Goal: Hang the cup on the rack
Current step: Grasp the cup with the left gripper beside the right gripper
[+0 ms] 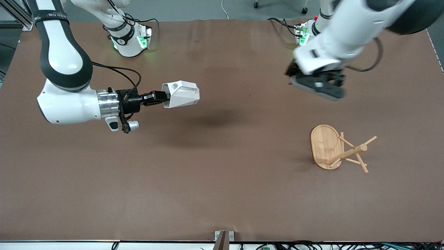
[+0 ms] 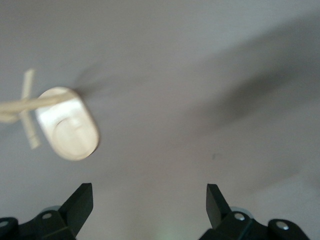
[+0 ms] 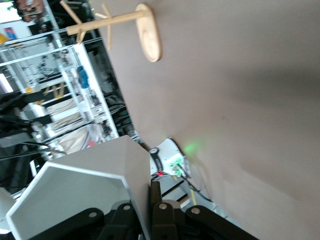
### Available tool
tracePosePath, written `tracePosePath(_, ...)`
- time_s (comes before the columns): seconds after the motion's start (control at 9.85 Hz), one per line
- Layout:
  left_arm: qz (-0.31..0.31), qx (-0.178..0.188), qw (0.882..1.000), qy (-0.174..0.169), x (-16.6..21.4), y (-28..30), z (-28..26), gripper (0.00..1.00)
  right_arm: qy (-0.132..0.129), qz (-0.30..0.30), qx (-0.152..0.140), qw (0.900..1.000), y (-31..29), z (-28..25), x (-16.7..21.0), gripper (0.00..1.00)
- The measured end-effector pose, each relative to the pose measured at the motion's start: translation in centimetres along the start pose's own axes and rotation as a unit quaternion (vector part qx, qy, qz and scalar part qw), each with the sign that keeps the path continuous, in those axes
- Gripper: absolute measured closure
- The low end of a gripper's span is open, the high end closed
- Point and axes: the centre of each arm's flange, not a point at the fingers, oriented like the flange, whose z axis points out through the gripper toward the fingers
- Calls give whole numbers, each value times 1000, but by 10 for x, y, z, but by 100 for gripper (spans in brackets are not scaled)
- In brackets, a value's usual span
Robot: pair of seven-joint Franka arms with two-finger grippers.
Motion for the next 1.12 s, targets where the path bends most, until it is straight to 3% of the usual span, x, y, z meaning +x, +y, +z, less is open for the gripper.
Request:
tracePosePath(0.3,108,-8,994,22,8,85,6,0,-24,-6,75,997,28,43,5,93)
tracePosePath(0.51,177,-25,983,52,4,118,-9,0,-34,1,102,994,30,60,9,93)
tracePosePath(0.81,215,-50,969,113,3,161,-23,0,-40,-1,104,994,25,72,7,93)
tracePosePath(1.12,244,-62,956,151,7,195,-18,0,-39,-1,105,994,25,72,7,93)
